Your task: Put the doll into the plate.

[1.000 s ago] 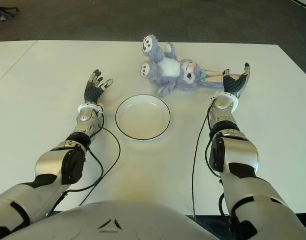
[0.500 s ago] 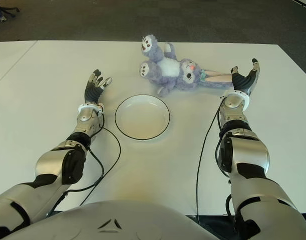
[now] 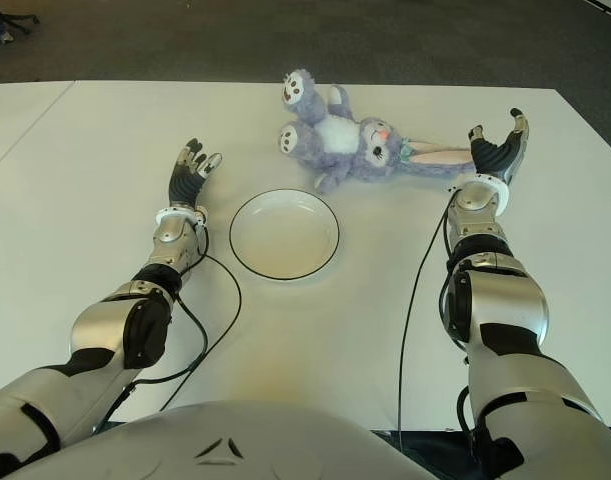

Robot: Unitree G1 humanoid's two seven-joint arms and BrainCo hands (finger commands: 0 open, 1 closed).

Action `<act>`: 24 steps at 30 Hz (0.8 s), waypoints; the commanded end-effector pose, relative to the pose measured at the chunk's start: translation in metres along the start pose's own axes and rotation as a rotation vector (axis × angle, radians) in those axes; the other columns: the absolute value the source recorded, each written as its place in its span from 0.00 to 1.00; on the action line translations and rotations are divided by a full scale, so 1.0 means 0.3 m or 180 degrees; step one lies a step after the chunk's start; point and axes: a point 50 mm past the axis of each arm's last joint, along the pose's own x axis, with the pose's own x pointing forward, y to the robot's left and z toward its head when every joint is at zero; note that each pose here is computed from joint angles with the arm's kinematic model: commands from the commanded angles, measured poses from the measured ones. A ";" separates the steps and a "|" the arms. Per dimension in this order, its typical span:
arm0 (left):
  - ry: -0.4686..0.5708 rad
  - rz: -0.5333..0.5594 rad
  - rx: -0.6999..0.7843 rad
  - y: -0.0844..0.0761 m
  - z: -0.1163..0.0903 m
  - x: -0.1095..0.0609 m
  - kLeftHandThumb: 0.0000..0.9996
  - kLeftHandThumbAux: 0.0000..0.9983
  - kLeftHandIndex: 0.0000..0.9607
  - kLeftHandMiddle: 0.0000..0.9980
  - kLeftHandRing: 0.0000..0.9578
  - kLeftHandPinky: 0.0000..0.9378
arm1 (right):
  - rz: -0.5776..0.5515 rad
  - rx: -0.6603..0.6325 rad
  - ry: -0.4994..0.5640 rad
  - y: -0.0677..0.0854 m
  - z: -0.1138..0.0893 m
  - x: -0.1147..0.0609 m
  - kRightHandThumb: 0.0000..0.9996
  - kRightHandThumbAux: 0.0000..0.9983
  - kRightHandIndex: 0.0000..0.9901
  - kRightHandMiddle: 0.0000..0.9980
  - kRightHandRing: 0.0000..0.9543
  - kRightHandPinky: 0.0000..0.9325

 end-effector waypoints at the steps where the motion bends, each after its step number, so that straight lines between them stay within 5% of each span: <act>1: 0.1348 0.0134 -0.0183 0.010 -0.311 -0.202 0.00 0.60 0.02 0.02 0.02 0.03 | 0.0126 -0.0396 -0.0148 -0.038 0.044 0.048 0.47 0.66 0.11 0.00 0.00 0.00; 4: 0.1351 0.0126 -0.0227 0.010 -0.311 -0.202 0.00 0.60 0.02 0.02 0.02 0.04 | 0.0332 -0.0802 -0.0223 -0.061 0.045 0.066 0.43 0.65 0.10 0.00 0.00 0.00; 12: 0.1364 0.0118 -0.0204 0.006 -0.313 -0.203 0.00 0.63 0.01 0.02 0.02 0.03 | 0.1187 -0.3044 -0.0878 -0.102 0.039 0.087 0.22 0.62 0.01 0.00 0.00 0.00; 24: 0.1348 0.0093 -0.0240 0.006 -0.310 -0.200 0.00 0.63 0.00 0.02 0.01 0.02 | 0.1432 -0.3804 -0.1335 -0.082 0.084 0.094 0.15 0.59 0.00 0.00 0.00 0.00</act>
